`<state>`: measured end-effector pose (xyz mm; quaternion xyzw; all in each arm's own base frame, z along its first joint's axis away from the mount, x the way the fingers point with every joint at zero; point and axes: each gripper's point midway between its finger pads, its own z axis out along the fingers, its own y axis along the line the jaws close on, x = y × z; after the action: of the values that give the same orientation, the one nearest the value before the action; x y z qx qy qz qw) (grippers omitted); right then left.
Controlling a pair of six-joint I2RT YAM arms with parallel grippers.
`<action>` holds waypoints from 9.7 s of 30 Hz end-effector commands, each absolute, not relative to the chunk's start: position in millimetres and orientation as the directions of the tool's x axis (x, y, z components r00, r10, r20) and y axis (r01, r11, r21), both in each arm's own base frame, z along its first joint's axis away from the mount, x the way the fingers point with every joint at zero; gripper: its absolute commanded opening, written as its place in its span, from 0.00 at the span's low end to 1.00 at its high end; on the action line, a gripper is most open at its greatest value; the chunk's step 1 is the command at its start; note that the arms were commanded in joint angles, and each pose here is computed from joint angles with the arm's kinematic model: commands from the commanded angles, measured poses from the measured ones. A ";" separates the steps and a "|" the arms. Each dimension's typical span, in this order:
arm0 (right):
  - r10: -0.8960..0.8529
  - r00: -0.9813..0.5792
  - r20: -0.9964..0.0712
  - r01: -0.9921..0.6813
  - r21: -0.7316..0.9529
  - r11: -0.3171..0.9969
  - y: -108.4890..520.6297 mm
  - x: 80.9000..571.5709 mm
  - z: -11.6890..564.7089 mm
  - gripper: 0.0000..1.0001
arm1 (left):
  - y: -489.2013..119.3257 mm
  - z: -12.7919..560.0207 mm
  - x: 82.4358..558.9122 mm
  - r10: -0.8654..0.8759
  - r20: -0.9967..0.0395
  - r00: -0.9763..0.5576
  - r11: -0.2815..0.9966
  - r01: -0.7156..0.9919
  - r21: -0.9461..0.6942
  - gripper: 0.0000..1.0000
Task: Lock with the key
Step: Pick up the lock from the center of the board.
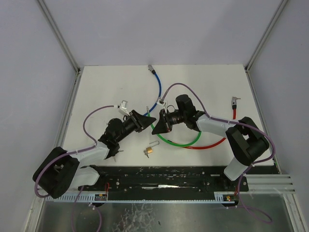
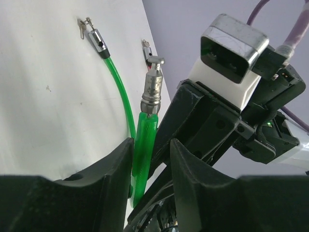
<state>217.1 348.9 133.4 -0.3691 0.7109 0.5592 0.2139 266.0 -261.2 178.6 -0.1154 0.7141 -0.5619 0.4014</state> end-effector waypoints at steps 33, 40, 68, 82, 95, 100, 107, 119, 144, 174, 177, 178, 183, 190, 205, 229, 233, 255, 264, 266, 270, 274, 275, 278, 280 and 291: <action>-0.518 -0.062 -0.853 -0.996 0.089 -0.027 290.8 227.5 155.4 0.67 | -256.3 178.5 273.2 -0.589 -0.577 -0.565 0.438 0.377 -0.816 0.00; -0.491 -0.325 -0.809 -0.872 0.054 0.487 202.2 334.5 157.9 0.71 | -254.1 178.6 273.7 -0.538 -0.651 -0.535 0.498 0.421 -0.758 0.00; -0.462 -0.781 -0.420 -0.534 0.066 0.843 112.6 394.0 11.3 0.22 | -259.9 178.8 271.2 -0.460 -0.708 -0.536 0.525 0.479 -0.704 0.00; -0.279 -0.425 -0.861 -0.572 0.017 0.820 132.9 422.8 184.3 0.00 | -247.7 173.7 283.8 -0.504 -0.690 -0.519 0.577 0.393 -0.716 0.47; -0.025 -0.196 -0.980 -0.633 0.106 0.767 159.6 405.8 300.7 0.00 | -212.7 195.6 299.8 -0.518 -0.757 -0.399 0.702 0.307 -0.643 0.75; 0.025 -0.202 -0.979 -0.658 0.155 0.737 167.4 399.8 315.2 0.00 | -199.9 242.7 296.5 -0.502 -0.824 -0.263 0.729 0.385 -0.566 0.77; 0.045 -0.193 -0.980 -0.628 0.159 0.762 162.5 401.4 321.3 0.00 | -204.4 252.1 291.8 -0.444 -0.851 -0.282 0.741 0.419 -0.525 0.82; 0.064 -0.250 -0.966 -0.544 0.195 0.816 147.6 410.5 285.4 0.00 | -172.7 184.5 300.7 -0.418 -0.842 -0.341 0.846 0.190 -0.497 0.94; 0.118 -0.183 -0.976 -0.790 0.217 0.573 189.2 361.9 323.5 0.00 | -406.1 260.2 333.6 -0.294 -0.780 -0.552 0.113 0.790 -0.602 0.79; -0.006 -0.123 -0.992 -0.932 0.114 0.345 205.4 318.2 327.5 0.79 | -383.6 244.3 363.1 -0.158 -0.947 -0.281 0.417 0.850 -0.322 0.01; -0.013 -0.087 -0.996 -0.943 0.078 0.325 206.9 318.2 337.1 0.81 | -380.1 242.9 361.5 -0.128 -0.955 -0.267 0.436 0.850 -0.296 0.01; -0.014 -0.079 -0.997 -0.944 0.070 0.322 207.1 319.7 340.7 0.81 | -380.4 243.1 359.7 -0.121 -0.957 -0.264 0.435 0.852 -0.290 0.01; -0.024 -0.054 -0.998 -0.954 0.045 0.295 214.6 322.1 347.9 0.81 | -384.1 242.3 352.9 -0.093 -0.961 -0.260 0.438 0.856 -0.274 0.00; -0.058 -0.047 -0.997 -0.950 0.027 0.311 229.6 329.7 334.8 0.70 | -392.2 246.1 343.5 -0.079 -0.961 -0.263 0.417 0.867 -0.272 0.01; -0.083 -0.032 -0.996 -0.966 0.010 0.257 244.8 340.2 324.0 0.16 | -395.8 252.9 330.8 -0.098 -0.953 -0.287 0.380 0.874 -0.302 0.01; 0.031 -0.051 -0.998 -0.997 0.049 -0.065 252.2 270.8 382.5 0.00 | -370.1 319.9 281.1 -0.346 -0.864 -0.365 -0.041 0.926 -0.375 0.65; 0.095 -0.039 -0.995 -0.993 0.028 -0.111 252.5 259.3 393.0 0.00 | -374.4 321.6 284.4 -0.348 -0.858 -0.377 -0.061 0.923 -0.381 0.50; 0.087 -0.123 -0.989 -0.985 0.111 -0.131 254.7 265.1 379.0 0.00 | -368.9 350.5 263.9 -0.384 -0.844 -0.374 -0.177 0.927 -0.330 0.35; 0.081 -0.135 -0.987 -0.985 0.125 -0.116 255.9 269.8 373.0 0.01 | -370.8 347.0 265.2 -0.373 -0.849 -0.374 -0.172 0.927 -0.333 0.01; 0.078 -0.144 -0.986 -0.985 0.136 -0.107 256.5 271.8 371.4 0.12 | -370.0 345.0 268.8 -0.379 -0.853 -0.360 -0.142 0.933 -0.330 0.01; 0.028 -0.084 -0.996 -0.996 0.083 -0.022 253.1 283.9 358.1 0.62 | -362.3 333.5 282.3 -0.370 -0.884 -0.287 -0.005 0.952 -0.307 0.01; -0.211 0.028 -0.977 -0.983 -0.065 0.170 227.7 300.9 332.0 0.87 | -344.3 316.9 299.4 -0.295 -0.944 -0.145 0.217 0.952 -0.214 0.01; -0.261 0.058 -0.964 -0.975 -0.111 0.192 218.5 303.6 326.4 0.88 | -339.6 310.9 303.3 -0.260 -0.959 -0.109 0.270 0.946 -0.180 0.01; -0.394 0.126 -0.910 -0.948 -0.228 0.223 190.2 304.7 307.6 0.92 | -319.7 293.0 315.4 -0.134 -0.991 -0.012 0.423 0.904 -0.069 0.00; -0.450 0.149 -0.881 -0.932 -0.277 0.233 175.8 300.4 301.2 0.98 | -305.5 280.9 322.1 -0.046 -0.999 0.021 0.503 0.864 -0.005 0.01; -0.316 0.194 -0.929 -0.956 -0.251 0.152 180.9 253.6 325.8 1.00 | -236.3 242.1 326.0 0.334 -0.942 0.024 0.696 0.668 0.264 0.00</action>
<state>272.6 170.1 320.1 -0.5571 0.5915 0.2606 0.5214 324.7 -264.0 248.6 0.3495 0.6666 -0.2382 0.6138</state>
